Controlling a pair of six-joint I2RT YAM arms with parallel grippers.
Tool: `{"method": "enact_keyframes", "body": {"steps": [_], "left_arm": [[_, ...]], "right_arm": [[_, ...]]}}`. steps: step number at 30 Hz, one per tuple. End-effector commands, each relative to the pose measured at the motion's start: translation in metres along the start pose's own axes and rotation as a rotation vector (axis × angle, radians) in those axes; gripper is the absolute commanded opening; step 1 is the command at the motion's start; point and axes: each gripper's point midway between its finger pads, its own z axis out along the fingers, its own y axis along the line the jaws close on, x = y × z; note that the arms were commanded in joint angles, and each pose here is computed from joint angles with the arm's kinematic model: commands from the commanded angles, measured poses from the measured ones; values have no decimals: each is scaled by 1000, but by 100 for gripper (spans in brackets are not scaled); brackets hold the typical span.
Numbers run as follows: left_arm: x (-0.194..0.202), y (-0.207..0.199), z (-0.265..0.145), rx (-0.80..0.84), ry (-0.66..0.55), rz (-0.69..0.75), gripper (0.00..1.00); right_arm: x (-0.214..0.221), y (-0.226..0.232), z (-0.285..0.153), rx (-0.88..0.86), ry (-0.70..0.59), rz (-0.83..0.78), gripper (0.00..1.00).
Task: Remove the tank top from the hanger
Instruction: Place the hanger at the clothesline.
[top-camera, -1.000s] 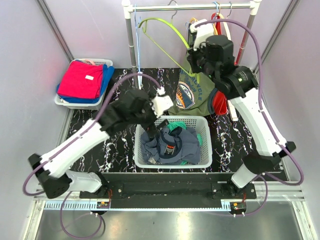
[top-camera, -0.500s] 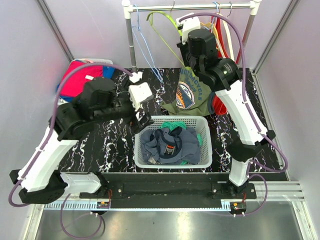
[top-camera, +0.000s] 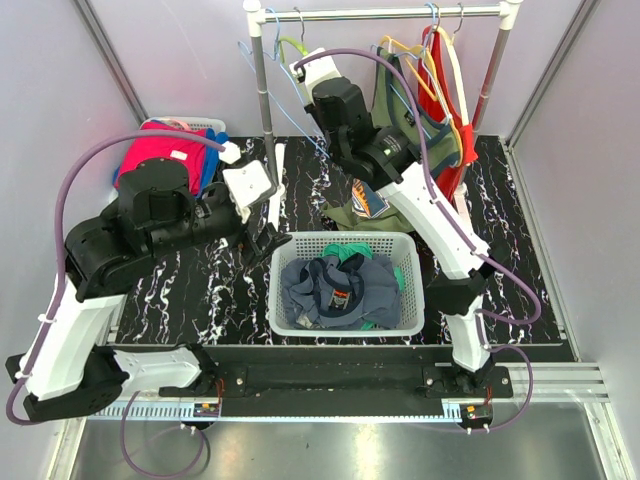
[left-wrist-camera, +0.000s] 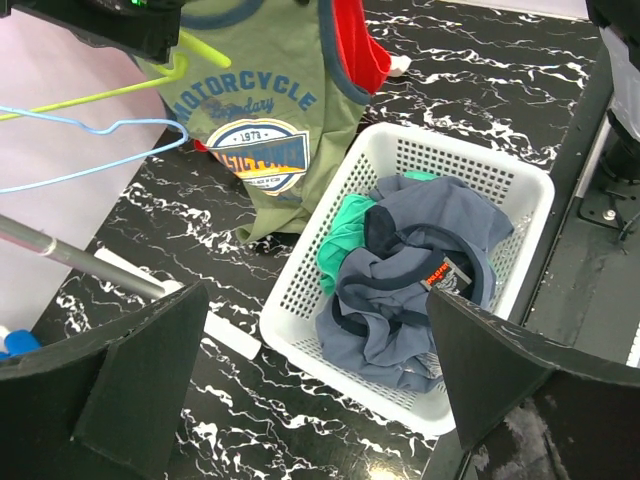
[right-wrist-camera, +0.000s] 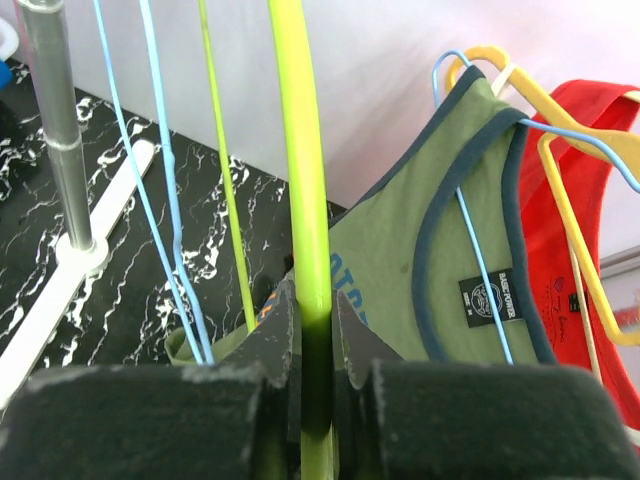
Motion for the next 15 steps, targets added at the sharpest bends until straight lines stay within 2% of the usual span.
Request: {"method": "enact_keyframes", "body": {"steps": [1,7,9,10,11,12,15], "left_arm": [[-17,11,-16,-62,-62,7,99],[-16,13,-18,-74,-61,3,99],[-17,15,-18,-84,-64,1,99],[-17,15,-18,-82,-65,-1,99],[-16,15,-17,-81,-59,-1,99],[-16,16,-16,-81,-58,12,99],[-15,19,-13,-92,-50,19,99]], "right_arm": [[-35,-30,-15,91,-102,90,0],[-35,-21,-15,67,-103,91,0],[-35,-19,-18,49,-103,100,5],[-34,-19,-20,39,-102,107,9],[-35,-21,-22,38,-104,122,27],[-34,-22,-24,40,-102,141,35],[-35,-28,-38,6,-112,176,47]]}}
